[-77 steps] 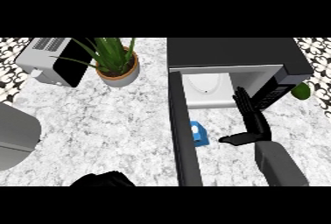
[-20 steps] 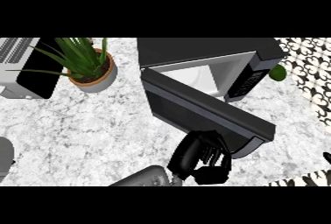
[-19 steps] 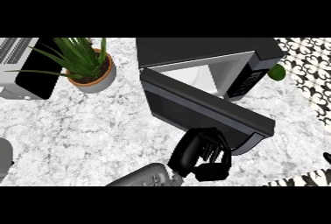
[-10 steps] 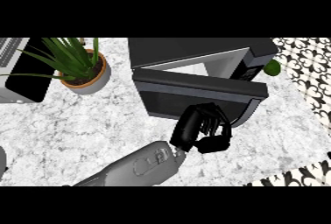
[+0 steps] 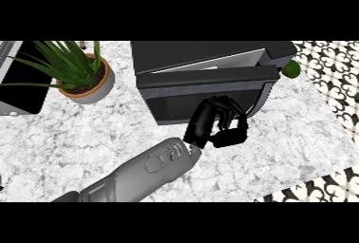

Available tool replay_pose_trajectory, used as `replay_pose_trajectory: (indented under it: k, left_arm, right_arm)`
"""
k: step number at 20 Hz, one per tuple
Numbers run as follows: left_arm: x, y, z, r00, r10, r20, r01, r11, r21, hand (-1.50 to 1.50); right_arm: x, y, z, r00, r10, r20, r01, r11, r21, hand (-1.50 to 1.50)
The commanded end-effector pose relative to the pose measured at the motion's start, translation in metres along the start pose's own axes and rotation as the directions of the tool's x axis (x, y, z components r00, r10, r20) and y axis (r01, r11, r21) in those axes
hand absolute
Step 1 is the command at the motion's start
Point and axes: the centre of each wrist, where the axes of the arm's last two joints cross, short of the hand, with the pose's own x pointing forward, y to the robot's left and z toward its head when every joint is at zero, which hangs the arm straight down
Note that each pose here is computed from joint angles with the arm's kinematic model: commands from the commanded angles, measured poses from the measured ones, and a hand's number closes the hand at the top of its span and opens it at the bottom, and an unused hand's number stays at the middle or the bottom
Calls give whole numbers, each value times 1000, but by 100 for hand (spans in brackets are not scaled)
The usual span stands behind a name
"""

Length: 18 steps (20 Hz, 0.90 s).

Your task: Pick up the milk, place it into the microwave and close the microwave

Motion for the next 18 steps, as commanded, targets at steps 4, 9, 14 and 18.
replay_pose_trajectory:
  k: [4,9,14,18]
  left_arm:
    - [14,14,-28,998,53,24,-54,996,67,150]
    - [10,23,-35,995,96,-3,-95,991,98,150]
    - [4,31,-39,990,134,-38,-126,978,165,150]
    - [6,31,-41,993,114,22,-116,975,191,150]
  right_arm:
    - [6,0,-5,1000,-9,13,9,1000,11,-150]
    - [8,-3,-8,1000,-9,29,9,1000,6,-150]
    - [13,-5,-10,999,-26,47,25,999,26,-150]
    - [14,-4,-15,999,-31,44,29,998,59,-150]
